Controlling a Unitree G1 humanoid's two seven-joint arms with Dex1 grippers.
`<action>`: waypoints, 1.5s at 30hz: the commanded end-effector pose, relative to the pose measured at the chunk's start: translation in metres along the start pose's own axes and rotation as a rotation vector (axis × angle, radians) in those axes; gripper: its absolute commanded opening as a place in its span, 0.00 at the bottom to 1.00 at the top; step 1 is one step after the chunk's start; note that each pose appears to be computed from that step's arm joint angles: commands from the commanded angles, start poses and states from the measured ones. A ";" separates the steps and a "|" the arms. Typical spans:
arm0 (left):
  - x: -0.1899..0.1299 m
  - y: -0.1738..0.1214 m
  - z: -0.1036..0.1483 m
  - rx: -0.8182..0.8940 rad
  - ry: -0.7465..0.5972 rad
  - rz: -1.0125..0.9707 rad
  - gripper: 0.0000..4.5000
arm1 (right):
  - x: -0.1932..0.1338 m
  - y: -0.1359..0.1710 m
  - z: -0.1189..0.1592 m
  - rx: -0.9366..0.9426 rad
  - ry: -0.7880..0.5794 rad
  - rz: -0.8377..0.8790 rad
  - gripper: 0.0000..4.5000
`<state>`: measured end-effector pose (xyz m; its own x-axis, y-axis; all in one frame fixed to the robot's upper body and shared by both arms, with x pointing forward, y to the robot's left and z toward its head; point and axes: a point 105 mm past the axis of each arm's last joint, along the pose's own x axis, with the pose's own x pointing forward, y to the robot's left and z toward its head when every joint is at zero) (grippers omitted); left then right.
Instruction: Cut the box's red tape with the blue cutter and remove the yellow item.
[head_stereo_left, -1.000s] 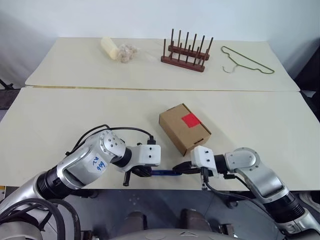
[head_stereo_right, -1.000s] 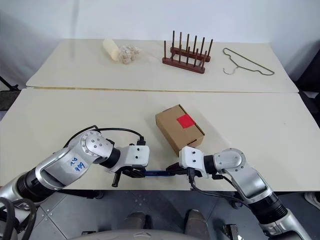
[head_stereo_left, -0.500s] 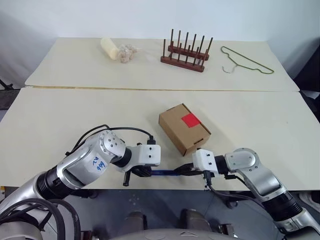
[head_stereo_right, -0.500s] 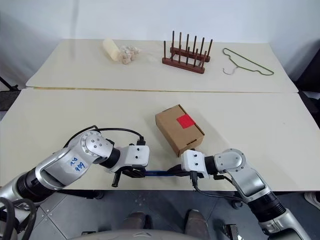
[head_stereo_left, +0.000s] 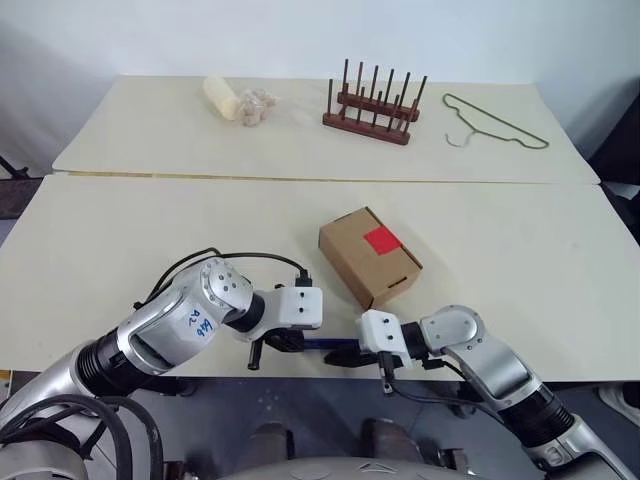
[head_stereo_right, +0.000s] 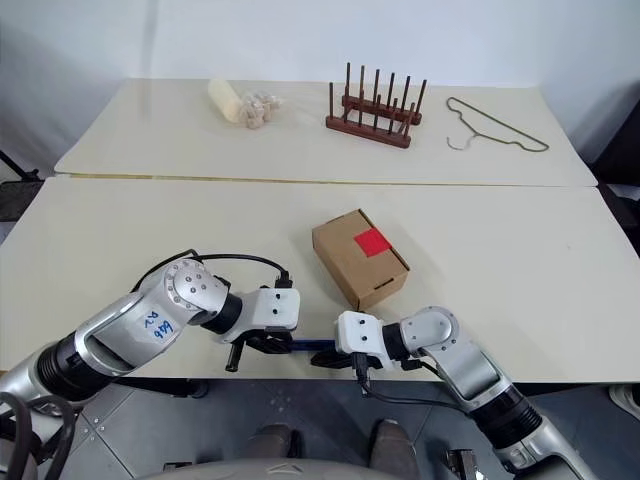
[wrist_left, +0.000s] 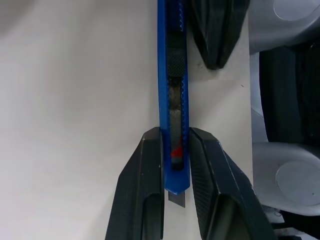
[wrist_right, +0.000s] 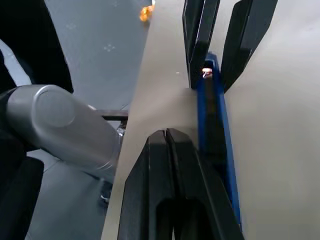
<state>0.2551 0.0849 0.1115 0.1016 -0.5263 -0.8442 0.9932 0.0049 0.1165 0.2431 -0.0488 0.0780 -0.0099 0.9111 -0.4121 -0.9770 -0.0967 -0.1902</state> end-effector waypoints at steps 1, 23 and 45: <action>0.008 0.000 -0.008 -0.037 0.030 0.000 0.09 | 0.007 -0.002 -0.003 0.020 0.017 -0.021 0.01; 0.007 -0.001 -0.010 -0.045 0.031 0.001 0.09 | -0.032 -0.013 0.019 0.052 0.009 -0.074 0.01; 0.007 -0.004 -0.007 -0.045 0.031 0.001 0.09 | 0.000 -0.007 0.000 0.068 0.020 -0.040 0.01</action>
<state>0.2529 0.0846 0.1126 0.1172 -0.5221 -0.8448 0.9919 0.0201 0.1252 0.2528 -0.0492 0.0892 0.0409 0.9173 -0.3960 -0.9850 -0.0296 -0.1703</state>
